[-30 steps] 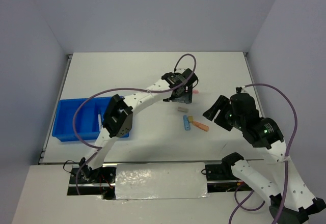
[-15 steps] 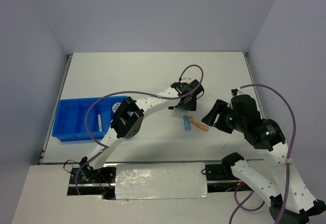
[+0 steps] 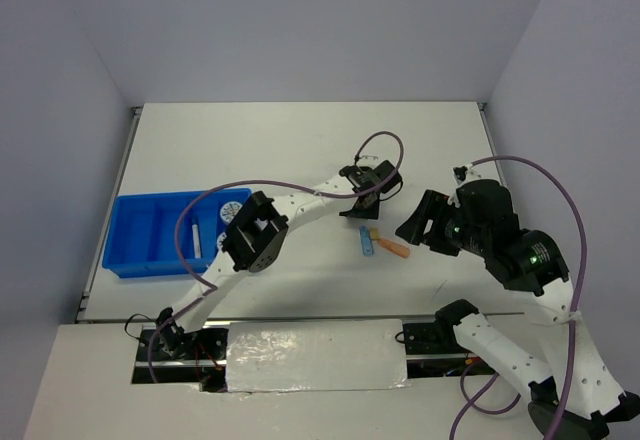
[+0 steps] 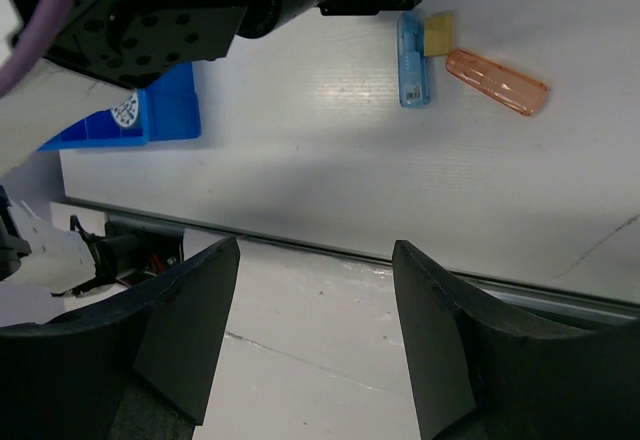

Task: Sort the stationery into containers
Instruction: Pick up the stationery from the center of the board, then place the stationery in the storage box.

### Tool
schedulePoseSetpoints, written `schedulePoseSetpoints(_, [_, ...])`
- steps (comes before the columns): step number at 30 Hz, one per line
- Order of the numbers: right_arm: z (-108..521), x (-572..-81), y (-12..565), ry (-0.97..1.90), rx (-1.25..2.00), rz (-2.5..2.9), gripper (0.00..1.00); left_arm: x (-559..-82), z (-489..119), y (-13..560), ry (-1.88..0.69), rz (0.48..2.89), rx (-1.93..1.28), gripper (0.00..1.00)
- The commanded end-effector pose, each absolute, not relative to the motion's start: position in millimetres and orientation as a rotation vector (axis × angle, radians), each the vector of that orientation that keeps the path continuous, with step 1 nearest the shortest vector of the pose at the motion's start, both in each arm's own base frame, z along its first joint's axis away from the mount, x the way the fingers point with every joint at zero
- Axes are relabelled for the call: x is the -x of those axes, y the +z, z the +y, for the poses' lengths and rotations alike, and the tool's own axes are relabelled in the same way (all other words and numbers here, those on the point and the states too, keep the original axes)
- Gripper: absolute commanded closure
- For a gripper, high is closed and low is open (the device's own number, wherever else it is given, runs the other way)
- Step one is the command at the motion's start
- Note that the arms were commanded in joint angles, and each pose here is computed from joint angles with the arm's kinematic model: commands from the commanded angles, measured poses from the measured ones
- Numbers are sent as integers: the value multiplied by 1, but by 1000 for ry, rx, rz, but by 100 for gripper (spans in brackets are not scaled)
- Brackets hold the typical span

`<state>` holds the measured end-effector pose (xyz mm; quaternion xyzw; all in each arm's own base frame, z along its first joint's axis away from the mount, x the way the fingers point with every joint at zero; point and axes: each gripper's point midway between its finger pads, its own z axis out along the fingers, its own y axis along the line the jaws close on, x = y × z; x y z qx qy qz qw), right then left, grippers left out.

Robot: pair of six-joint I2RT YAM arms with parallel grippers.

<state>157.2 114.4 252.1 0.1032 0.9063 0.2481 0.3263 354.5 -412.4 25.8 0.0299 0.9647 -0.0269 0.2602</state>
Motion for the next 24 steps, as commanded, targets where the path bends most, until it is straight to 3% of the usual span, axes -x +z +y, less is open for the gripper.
schedulePoseSetpoints(1, [116, -159, 275, 677, -227, 2316, 29, -342, -406, 9, -11, 2655, -115, 45])
schedulePoseSetpoints(5, [118, -163, 281, 689, -218, 2302, 29, -338, -397, 47, -59, 2612, -84, 65])
schedulePoseSetpoints(9, [123, -168, 278, 703, -206, 2298, 29, -356, -365, 153, -116, 2441, 2, 66])
schedulePoseSetpoints(11, [126, -171, 273, 707, -193, 2304, 29, -365, -320, 202, -73, 2355, 98, 65])
schedulePoseSetpoints(14, [132, -177, 263, 722, -167, 2328, 29, -371, -238, 232, 20, 2318, 274, 64])
schedulePoseSetpoints(18, [142, -188, 254, 740, -134, 2352, 29, -360, -113, 230, 184, 2322, 550, 64])
schedulePoseSetpoints(22, [150, -198, 258, 760, -113, 2344, 29, -328, -44, 203, 225, 2356, 778, 63])
schedulePoseSetpoints(24, [153, -203, 258, 767, -103, 2344, 29, -325, -32, 205, 123, 2341, 829, 60])
